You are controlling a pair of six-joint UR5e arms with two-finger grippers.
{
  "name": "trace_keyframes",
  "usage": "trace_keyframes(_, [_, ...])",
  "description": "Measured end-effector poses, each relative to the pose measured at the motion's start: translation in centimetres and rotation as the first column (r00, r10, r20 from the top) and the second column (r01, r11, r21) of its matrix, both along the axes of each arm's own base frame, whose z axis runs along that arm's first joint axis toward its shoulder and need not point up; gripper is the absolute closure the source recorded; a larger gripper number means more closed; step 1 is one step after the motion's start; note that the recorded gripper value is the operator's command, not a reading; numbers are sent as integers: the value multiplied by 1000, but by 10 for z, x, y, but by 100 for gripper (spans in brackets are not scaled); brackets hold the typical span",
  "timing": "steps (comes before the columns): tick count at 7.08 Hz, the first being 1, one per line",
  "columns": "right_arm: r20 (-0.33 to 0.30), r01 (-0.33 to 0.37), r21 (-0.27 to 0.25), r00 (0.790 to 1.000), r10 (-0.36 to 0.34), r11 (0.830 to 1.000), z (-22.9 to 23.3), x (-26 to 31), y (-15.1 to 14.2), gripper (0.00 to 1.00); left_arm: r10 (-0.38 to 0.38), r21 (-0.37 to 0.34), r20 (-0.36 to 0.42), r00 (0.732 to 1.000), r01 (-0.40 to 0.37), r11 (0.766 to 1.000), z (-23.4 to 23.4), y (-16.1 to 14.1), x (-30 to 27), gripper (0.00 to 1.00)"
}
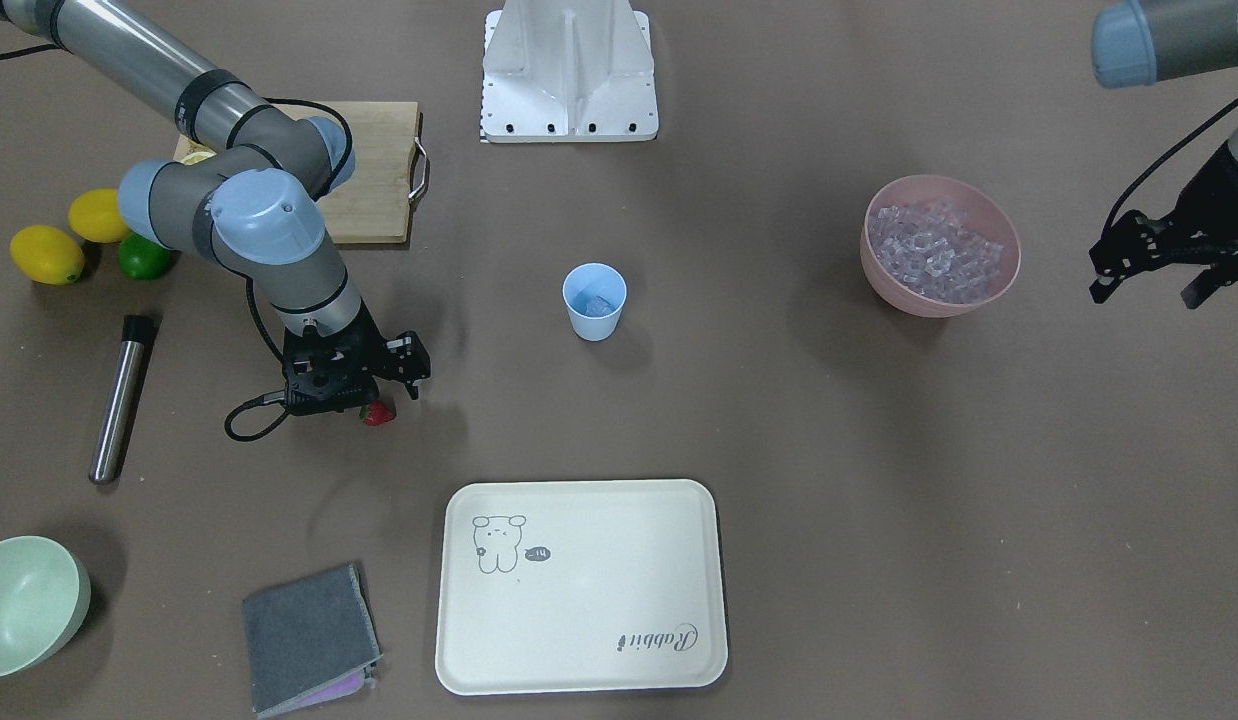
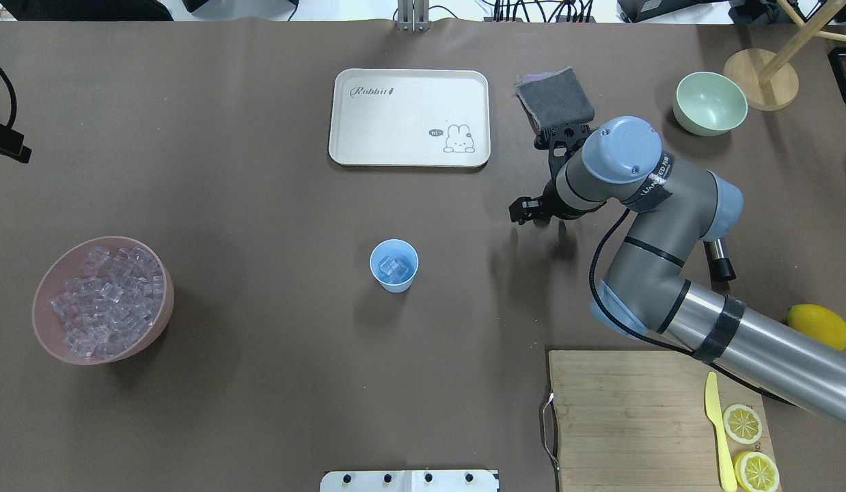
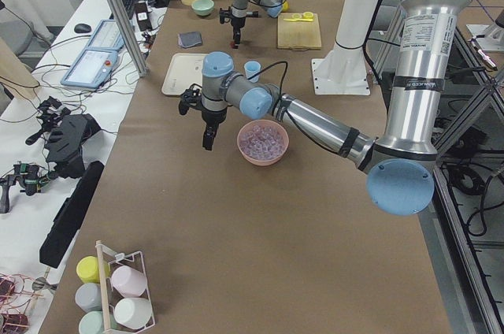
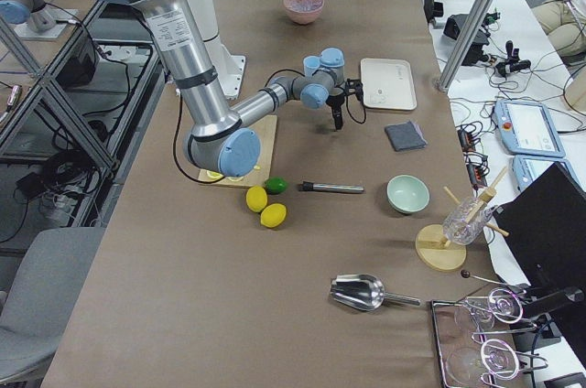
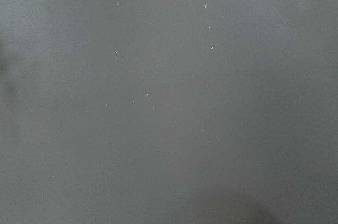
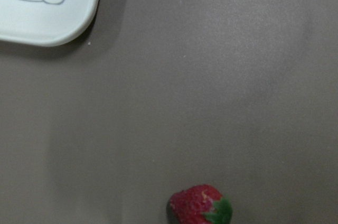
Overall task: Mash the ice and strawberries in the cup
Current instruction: 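Lift the strawberry with the right gripper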
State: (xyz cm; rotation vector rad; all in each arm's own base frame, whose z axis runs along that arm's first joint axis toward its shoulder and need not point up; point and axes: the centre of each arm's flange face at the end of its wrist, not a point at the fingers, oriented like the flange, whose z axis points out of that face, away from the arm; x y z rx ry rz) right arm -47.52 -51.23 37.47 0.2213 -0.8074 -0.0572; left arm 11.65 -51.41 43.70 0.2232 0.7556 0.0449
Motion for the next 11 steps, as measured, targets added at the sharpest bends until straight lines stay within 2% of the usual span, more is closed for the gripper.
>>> trace_keyframes(1, [-3,-3,2,1000,3,1000,1,0,0,8,0,0,1,1000,0,1000,0,0,0,2])
trace_keyframes(2, [-8,-7,6,1000,7,1000,1,0,-1,15,1,0,1,1000,-1,1000,0,0,0,2])
trace_keyframes(5, [-19,-16,22,1000,16,1000,2,-4,1,18,2,-1,2,1000,-2,1000,1,-1,2,2])
trace_keyframes(6, [-20,-17,28,1000,17,999,1,-6,2,26,2,-2,2,1000,-2,1000,2,-2,2,2])
trace_keyframes(7, [-22,-19,32,1000,19,999,2,-6,2,38,2,-2,3,1000,-2,1000,1,-2,2,2])
trace_keyframes(9, [-26,-26,39,999,27,999,2,-6,2,40,2,-1,2,1000,-2,1000,1,-2,2,2])
trace_keyframes(11, [-30,-34,46,999,35,998,2,-6,1,67,2,1,1,1000,-2,1000,0,-2,2,2])
